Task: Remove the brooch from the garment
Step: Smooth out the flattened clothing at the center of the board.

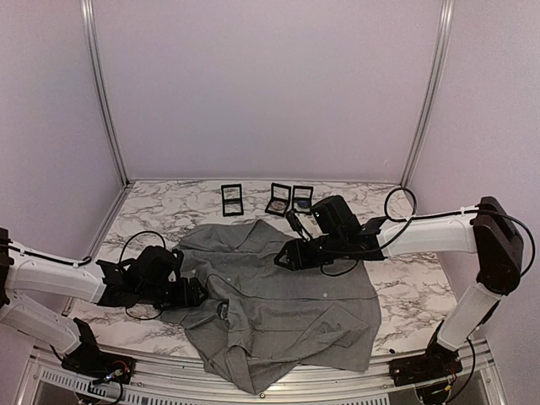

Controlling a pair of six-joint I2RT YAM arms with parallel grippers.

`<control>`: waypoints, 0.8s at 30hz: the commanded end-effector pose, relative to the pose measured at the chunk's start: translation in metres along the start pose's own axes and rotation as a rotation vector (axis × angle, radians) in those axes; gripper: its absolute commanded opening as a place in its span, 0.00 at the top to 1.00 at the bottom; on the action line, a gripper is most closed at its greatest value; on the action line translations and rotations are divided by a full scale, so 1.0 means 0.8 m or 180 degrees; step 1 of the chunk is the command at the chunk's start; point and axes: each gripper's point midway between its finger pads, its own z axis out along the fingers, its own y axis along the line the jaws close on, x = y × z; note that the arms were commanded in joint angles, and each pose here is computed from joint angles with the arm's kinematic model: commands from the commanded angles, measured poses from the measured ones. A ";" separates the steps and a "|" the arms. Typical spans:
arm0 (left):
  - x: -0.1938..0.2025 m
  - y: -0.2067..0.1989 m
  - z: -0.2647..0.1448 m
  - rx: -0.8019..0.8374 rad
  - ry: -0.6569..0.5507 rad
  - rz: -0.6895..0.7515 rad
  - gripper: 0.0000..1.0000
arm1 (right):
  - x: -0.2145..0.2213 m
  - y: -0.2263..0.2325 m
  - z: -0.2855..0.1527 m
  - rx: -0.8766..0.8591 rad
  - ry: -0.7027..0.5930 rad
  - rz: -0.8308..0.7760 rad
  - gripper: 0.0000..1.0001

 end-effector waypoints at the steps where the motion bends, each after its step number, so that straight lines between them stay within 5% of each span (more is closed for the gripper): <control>1: 0.013 0.065 -0.020 -0.0725 0.0200 0.0144 0.17 | -0.018 0.019 -0.009 -0.0146 -0.0113 -0.0067 0.54; 24: -0.031 0.001 -0.070 -0.0191 -0.0040 0.0175 0.17 | 0.049 0.170 0.074 -0.0320 0.0591 -0.1122 0.51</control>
